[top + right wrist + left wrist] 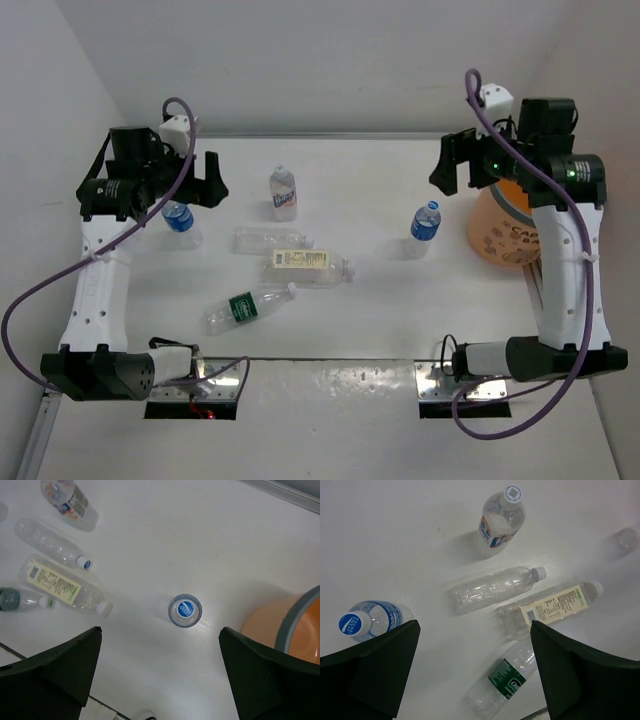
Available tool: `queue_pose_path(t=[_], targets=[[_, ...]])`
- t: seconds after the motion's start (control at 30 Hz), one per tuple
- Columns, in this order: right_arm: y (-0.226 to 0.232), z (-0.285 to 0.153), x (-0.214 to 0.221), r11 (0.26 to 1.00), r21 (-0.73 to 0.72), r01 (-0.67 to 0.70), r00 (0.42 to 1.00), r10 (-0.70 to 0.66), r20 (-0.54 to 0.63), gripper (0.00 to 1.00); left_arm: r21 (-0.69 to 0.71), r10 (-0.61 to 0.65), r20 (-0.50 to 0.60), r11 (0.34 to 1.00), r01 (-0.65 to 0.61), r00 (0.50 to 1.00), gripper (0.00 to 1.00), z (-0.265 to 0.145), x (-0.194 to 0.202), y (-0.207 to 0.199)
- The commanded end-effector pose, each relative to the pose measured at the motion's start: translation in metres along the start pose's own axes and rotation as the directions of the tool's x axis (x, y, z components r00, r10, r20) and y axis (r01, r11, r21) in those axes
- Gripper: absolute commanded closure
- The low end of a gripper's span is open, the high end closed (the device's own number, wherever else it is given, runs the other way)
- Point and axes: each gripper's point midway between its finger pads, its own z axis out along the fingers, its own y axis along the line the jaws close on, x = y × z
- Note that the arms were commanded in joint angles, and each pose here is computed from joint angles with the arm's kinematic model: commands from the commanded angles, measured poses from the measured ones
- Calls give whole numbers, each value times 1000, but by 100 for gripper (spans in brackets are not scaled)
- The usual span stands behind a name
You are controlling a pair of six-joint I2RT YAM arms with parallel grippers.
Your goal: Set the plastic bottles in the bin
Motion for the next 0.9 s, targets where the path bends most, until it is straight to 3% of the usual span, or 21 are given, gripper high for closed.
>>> queue_pose_path(t=[0.0, 0.13, 0.4, 0.7, 0.87], targets=[[6, 13, 17, 996, -11, 84, 994, -85, -65, 2, 15, 15, 53, 1000, -15, 998, 0, -10, -9, -9], [4, 41, 48, 991, -5, 136, 977, -135, -164, 9, 42, 31, 59, 999, -34, 998, 0, -13, -5, -13], [-19, 85, 69, 987, 74, 140, 977, -126, -174, 16, 58, 31, 39, 998, -33, 999, 0, -9, 8, -15], [-35, 121, 101, 983, 114, 141, 964, -110, -244, 32, 36, 33, 18, 999, -34, 999, 0, -7, 17, -10], [-38, 133, 114, 985, 108, 135, 956, -101, -275, 33, 29, 25, -4, 999, -25, 1000, 0, -1, 27, -7]])
